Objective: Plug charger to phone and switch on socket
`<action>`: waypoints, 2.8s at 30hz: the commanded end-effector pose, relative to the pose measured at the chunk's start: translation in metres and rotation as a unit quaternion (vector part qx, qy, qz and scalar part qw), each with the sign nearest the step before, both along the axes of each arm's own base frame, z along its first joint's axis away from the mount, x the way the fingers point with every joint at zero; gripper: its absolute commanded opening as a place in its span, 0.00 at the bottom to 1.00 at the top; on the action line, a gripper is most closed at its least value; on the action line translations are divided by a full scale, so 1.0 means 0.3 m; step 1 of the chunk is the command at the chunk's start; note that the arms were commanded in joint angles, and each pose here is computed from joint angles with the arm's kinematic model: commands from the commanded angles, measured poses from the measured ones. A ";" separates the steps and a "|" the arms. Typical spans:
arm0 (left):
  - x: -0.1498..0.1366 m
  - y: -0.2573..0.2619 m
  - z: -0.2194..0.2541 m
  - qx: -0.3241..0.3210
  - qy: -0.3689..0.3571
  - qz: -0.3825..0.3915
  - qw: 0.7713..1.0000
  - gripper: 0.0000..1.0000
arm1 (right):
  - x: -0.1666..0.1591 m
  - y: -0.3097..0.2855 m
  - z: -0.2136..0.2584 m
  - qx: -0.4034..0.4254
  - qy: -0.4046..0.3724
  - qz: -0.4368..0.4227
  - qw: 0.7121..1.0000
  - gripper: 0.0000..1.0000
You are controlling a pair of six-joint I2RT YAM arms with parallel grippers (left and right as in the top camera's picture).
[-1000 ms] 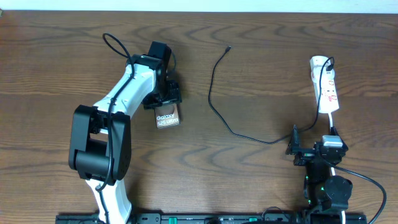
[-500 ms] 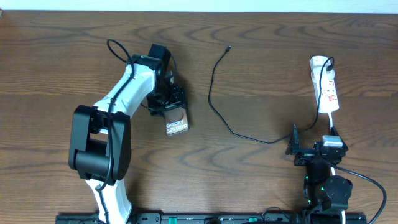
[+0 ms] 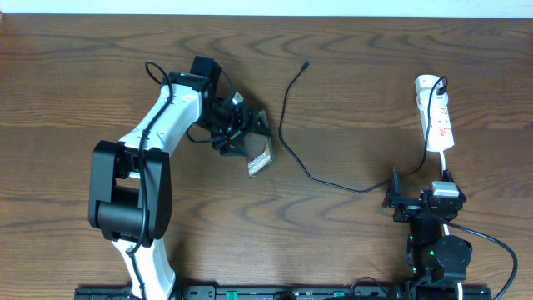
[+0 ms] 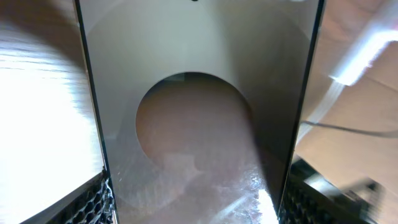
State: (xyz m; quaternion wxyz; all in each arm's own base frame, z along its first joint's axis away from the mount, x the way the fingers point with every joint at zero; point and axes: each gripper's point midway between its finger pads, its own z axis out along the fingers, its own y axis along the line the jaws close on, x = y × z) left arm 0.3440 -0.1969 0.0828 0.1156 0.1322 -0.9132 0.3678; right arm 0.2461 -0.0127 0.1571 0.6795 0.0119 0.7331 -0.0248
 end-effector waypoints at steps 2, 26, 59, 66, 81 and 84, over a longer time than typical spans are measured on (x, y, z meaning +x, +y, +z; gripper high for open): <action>-0.011 -0.095 0.208 -0.175 0.042 0.017 0.983 0.73 | -0.001 -0.004 -0.003 -0.007 0.001 -0.002 1.000 0.99; -0.002 -0.142 0.393 -0.323 0.111 0.023 0.940 0.72 | -0.108 0.367 0.072 0.514 0.113 0.269 0.806 0.99; 0.001 -0.145 0.416 -0.336 0.134 0.027 0.932 0.72 | -0.237 0.394 0.595 0.341 0.314 0.249 0.850 0.97; 0.003 -0.145 0.408 -0.327 0.143 0.034 0.933 0.72 | -0.259 0.359 0.504 0.334 0.368 0.190 0.847 0.91; 0.006 -0.145 0.408 -0.326 0.151 0.039 0.932 0.71 | -0.296 0.183 0.419 0.252 0.483 0.000 0.838 0.95; 0.006 -0.145 0.408 -0.325 0.153 0.039 0.932 0.71 | -0.297 0.152 0.457 0.229 0.508 -0.031 0.830 0.96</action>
